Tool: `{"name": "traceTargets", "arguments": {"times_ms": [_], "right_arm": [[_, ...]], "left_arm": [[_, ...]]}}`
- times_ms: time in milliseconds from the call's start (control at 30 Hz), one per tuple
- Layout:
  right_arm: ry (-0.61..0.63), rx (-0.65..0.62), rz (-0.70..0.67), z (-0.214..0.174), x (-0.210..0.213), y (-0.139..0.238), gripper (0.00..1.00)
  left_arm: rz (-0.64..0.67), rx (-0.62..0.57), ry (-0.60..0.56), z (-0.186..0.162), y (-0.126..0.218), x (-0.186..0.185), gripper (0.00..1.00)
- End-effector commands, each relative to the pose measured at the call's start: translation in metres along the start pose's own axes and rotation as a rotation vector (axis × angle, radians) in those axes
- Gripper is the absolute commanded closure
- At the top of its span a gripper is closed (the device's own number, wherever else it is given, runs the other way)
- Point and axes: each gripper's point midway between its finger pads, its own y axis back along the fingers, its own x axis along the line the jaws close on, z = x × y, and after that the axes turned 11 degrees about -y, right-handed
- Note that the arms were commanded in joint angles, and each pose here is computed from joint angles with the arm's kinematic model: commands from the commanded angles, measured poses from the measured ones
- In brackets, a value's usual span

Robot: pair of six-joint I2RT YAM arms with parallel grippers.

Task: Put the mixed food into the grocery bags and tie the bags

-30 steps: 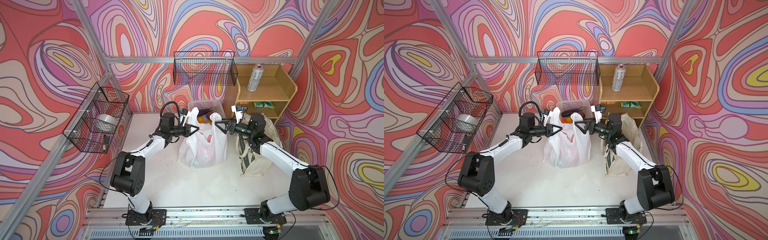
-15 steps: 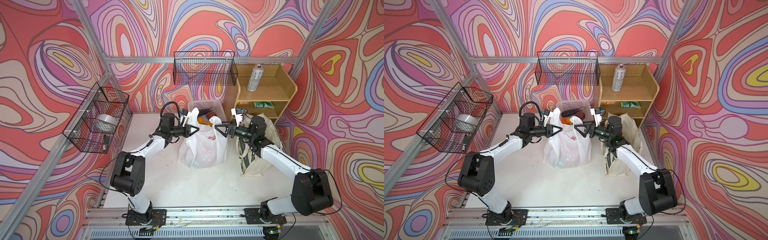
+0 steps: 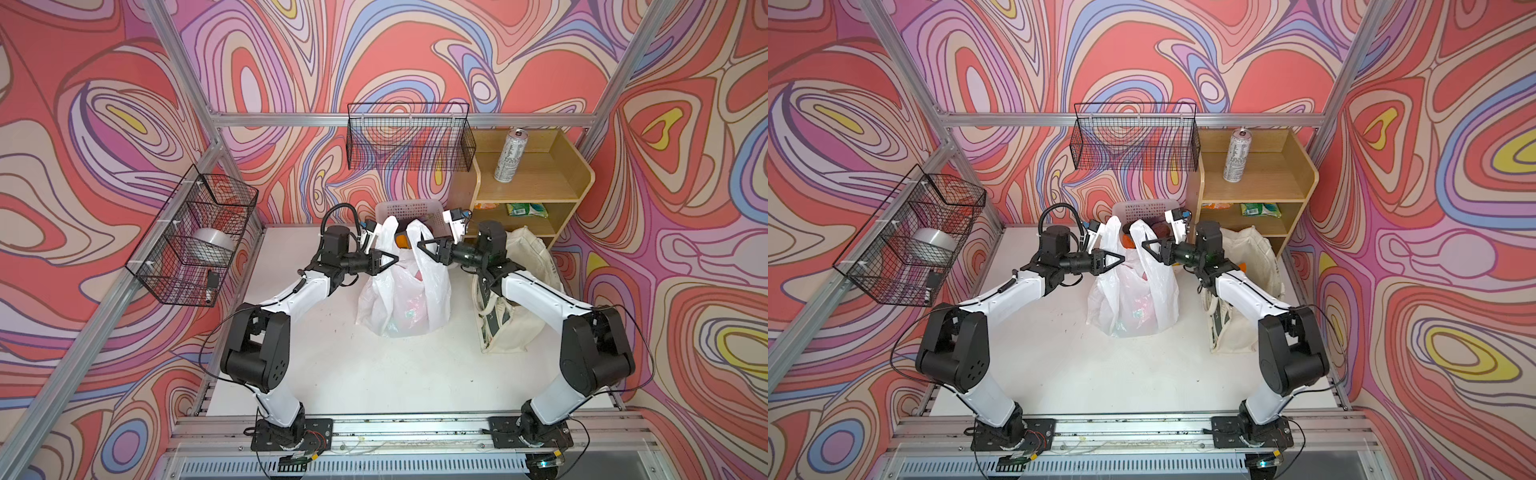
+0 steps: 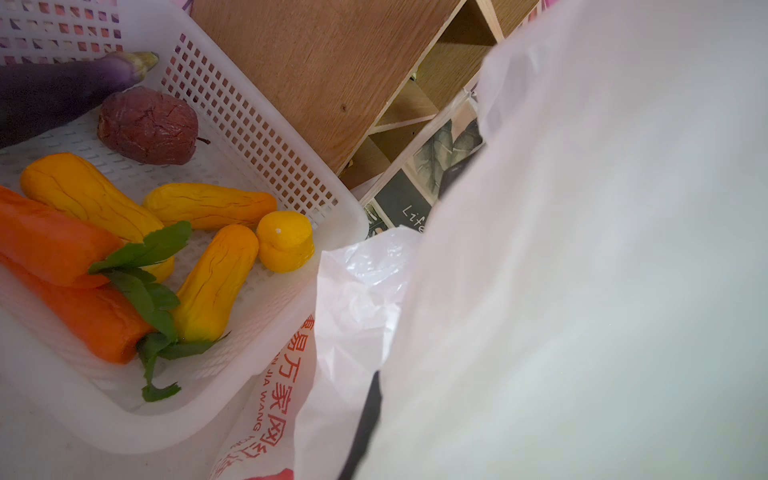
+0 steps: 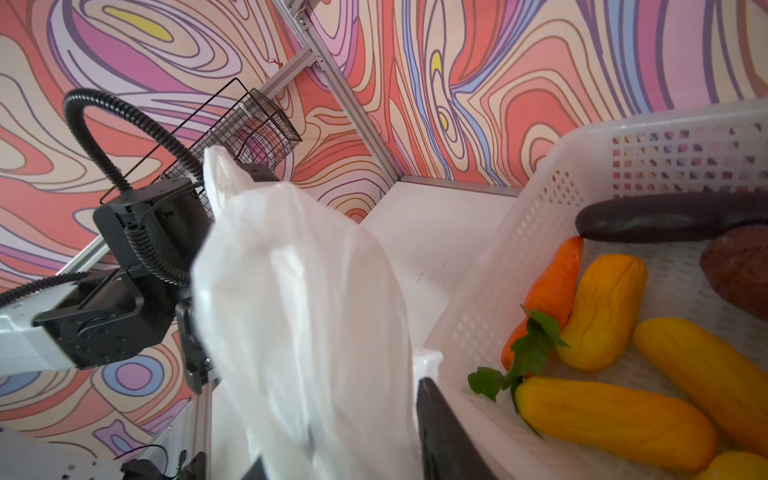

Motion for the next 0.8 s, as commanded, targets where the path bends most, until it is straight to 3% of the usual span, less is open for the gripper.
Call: {"name": "traceTargets", "arguments": {"times_ms": [0, 100, 200, 300, 367, 500, 767], "right_arm": [[0.005, 0.059, 0.005, -0.013, 0.006, -0.014, 0.83], [0.012, 0.091, 0.009, -0.026, 0.014, -0.025, 0.92], [0.02, 0.122, -0.013, -0.037, 0.013, -0.032, 0.91], [0.023, 0.136, -0.047, -0.043, 0.01, -0.029, 0.52], [0.029, 0.144, -0.063, -0.047, 0.009, -0.024, 0.38], [0.044, 0.158, -0.078, -0.056, 0.013, -0.013, 0.27], [0.06, 0.121, -0.072, -0.061, 0.028, 0.009, 0.17]], "left_arm": [[-0.019, -0.002, -0.022, 0.003, 0.002, -0.009, 1.0], [-0.019, -0.001, -0.02, 0.003, 0.001, -0.008, 1.0], [-0.023, -0.001, -0.021, 0.005, 0.001, -0.008, 1.0], [-0.02, -0.001, -0.023, 0.005, 0.001, -0.009, 1.0], [-0.019, -0.001, -0.023, 0.005, 0.002, -0.008, 1.0], [-0.018, 0.002, -0.023, 0.004, 0.002, -0.008, 1.0], [-0.014, 0.007, -0.024, 0.006, 0.003, -0.006, 1.0]]}}
